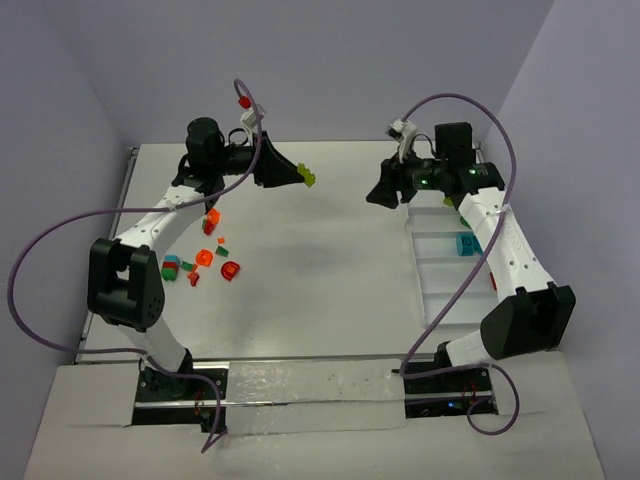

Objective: Sort the legos into containers by color

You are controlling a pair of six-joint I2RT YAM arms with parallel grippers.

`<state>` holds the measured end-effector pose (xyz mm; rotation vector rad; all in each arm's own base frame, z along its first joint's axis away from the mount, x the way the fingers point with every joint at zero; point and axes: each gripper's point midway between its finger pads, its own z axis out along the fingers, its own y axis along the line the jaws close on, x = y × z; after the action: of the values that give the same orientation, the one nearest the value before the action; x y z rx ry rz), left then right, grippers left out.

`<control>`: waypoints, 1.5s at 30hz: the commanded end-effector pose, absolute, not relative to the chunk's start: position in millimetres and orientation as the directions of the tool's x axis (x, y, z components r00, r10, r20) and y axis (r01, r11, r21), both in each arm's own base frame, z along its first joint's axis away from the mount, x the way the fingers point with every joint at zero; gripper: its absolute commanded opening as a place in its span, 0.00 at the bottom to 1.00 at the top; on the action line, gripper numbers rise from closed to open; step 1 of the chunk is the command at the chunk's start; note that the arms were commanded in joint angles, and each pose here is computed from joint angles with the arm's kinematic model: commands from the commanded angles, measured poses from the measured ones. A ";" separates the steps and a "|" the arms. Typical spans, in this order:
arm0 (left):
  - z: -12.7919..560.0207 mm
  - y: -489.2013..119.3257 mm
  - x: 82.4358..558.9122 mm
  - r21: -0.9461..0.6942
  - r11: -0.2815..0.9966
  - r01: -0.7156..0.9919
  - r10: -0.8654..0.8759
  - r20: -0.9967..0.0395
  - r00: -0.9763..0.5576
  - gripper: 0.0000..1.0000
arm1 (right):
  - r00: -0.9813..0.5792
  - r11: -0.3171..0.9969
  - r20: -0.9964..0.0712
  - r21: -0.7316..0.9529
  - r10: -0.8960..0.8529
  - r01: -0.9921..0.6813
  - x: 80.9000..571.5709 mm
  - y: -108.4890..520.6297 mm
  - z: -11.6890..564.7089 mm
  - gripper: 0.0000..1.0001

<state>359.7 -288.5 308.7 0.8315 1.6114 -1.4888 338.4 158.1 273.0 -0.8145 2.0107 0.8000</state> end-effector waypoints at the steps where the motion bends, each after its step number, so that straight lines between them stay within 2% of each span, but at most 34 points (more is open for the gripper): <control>1: 336.9 -297.8 358.2 -0.609 0.003 0.793 -0.123 -0.787 -0.604 0.00 | -0.214 0.546 -0.951 0.061 -0.222 -0.836 347.5 200.0 328.4 0.55; 4: 345.0 -298.4 367.1 -0.642 0.019 0.766 -0.143 -0.760 -0.634 0.00 | -0.134 0.508 -0.964 -0.001 -0.231 -0.862 349.7 220.1 341.9 0.53; 7: 349.4 -300.6 369.1 -0.682 -0.029 0.731 -0.142 -0.721 -0.678 0.00 | -0.053 0.462 -0.966 -0.072 -0.252 -0.884 350.8 242.6 350.4 0.52; 11: 357.0 -302.2 368.3 -0.673 -0.068 0.737 -0.144 -0.724 -0.675 0.00 | 0.021 0.426 -0.969 -0.128 -0.246 -0.896 352.9 263.5 358.6 0.51; 24: 362.8 -305.1 358.5 -0.632 -0.055 0.773 -0.125 -0.764 -0.633 0.00 | 0.063 0.416 -0.958 -0.179 -0.278 -0.892 371.2 294.2 360.1 0.49; 36: 364.9 -307.1 353.8 -0.615 -0.053 0.787 -0.111 -0.780 -0.616 0.00 | 0.092 0.418 -0.943 -0.228 -0.321 -0.879 373.7 304.5 353.0 0.33; 38: 364.1 -307.3 354.8 -0.616 -0.050 0.786 -0.110 -0.779 -0.618 0.00 | 0.102 0.409 -0.937 -0.242 -0.335 -0.880 372.9 307.8 349.0 0.36; 40: 363.6 -308.1 355.3 -0.617 -0.049 0.785 -0.108 -0.778 -0.619 0.00 | 0.110 0.413 -0.930 -0.259 -0.352 -0.873 374.7 308.9 347.0 0.45; 45: 363.1 -309.0 355.9 -0.619 -0.047 0.784 -0.104 -0.778 -0.620 0.00 | 0.114 0.413 -0.924 -0.270 -0.364 -0.870 376.4 311.6 344.9 0.56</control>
<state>374.4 -304.5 323.9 0.6114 1.6899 -1.7642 370.1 299.5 325.6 -1.1505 1.5579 0.5650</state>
